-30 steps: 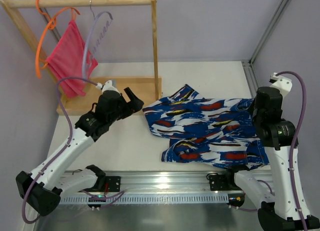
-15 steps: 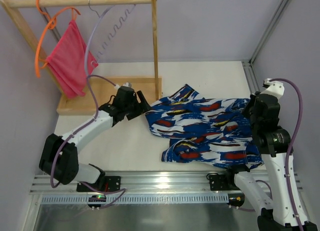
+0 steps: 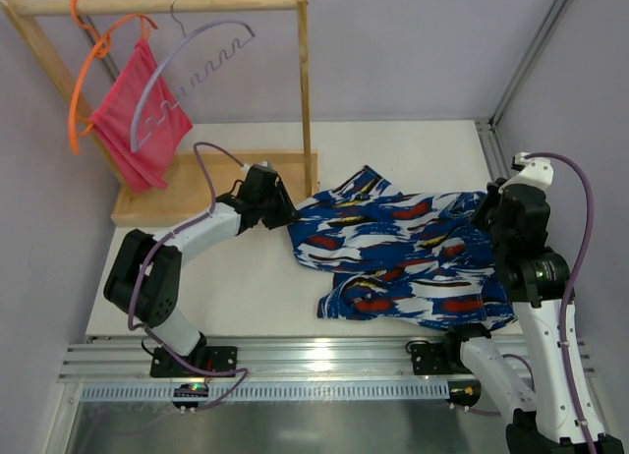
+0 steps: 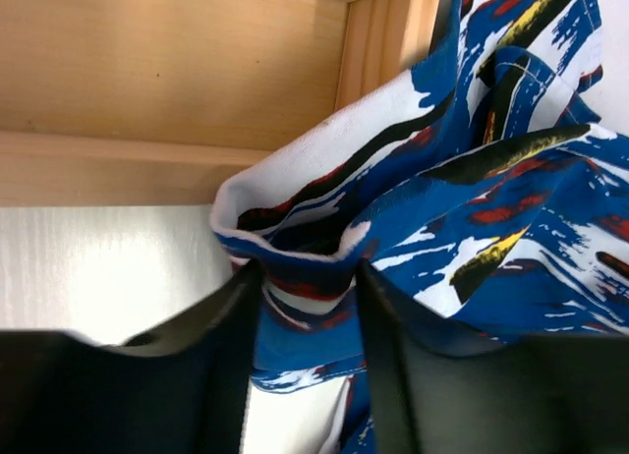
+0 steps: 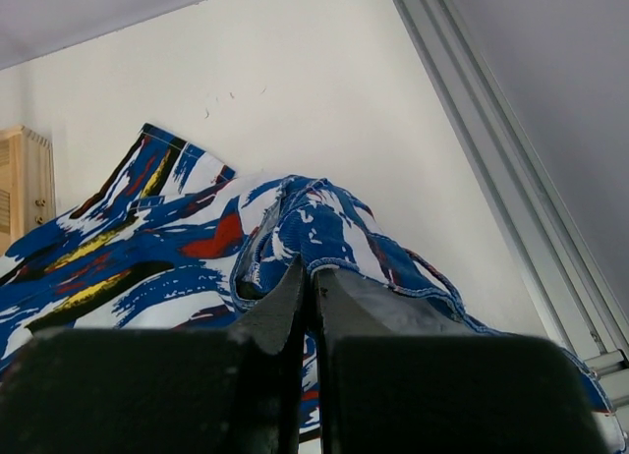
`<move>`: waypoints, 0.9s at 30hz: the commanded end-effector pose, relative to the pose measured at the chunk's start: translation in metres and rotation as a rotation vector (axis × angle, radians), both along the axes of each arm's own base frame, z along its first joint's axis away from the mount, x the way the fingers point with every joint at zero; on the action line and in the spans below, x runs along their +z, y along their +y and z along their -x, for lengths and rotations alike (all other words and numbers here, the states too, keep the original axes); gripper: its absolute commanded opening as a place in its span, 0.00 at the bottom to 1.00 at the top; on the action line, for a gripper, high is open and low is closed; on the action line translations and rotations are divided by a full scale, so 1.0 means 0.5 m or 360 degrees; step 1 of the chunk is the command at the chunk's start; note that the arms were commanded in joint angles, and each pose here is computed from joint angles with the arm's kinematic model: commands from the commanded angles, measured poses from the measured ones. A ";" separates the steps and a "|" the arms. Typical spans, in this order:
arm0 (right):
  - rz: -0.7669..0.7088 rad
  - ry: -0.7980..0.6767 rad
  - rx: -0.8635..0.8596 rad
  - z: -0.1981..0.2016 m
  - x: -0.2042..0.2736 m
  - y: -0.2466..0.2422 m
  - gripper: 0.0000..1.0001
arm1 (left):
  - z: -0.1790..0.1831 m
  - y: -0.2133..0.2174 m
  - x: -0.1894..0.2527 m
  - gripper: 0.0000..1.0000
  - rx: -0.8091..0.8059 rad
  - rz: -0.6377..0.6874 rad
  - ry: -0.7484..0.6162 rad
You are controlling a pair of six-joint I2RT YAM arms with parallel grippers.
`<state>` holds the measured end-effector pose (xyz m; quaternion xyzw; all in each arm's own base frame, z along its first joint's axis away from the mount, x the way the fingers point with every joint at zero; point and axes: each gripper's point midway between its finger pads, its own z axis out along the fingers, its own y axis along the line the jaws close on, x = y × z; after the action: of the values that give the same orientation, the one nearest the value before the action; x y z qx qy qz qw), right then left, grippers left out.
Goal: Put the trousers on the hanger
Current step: Fold the trousers
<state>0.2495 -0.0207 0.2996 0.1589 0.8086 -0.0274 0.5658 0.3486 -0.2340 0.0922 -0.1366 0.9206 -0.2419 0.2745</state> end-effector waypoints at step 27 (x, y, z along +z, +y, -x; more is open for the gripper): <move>-0.0023 -0.0688 0.0004 0.120 0.330 -0.013 0.04 | 0.240 0.342 0.602 0.00 0.0393 -0.0456 -0.0781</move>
<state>0.1781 -0.0257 0.4596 0.1649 0.6712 0.0226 0.7224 0.2203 -0.0650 0.4558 -0.1874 0.7438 -0.2019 0.6090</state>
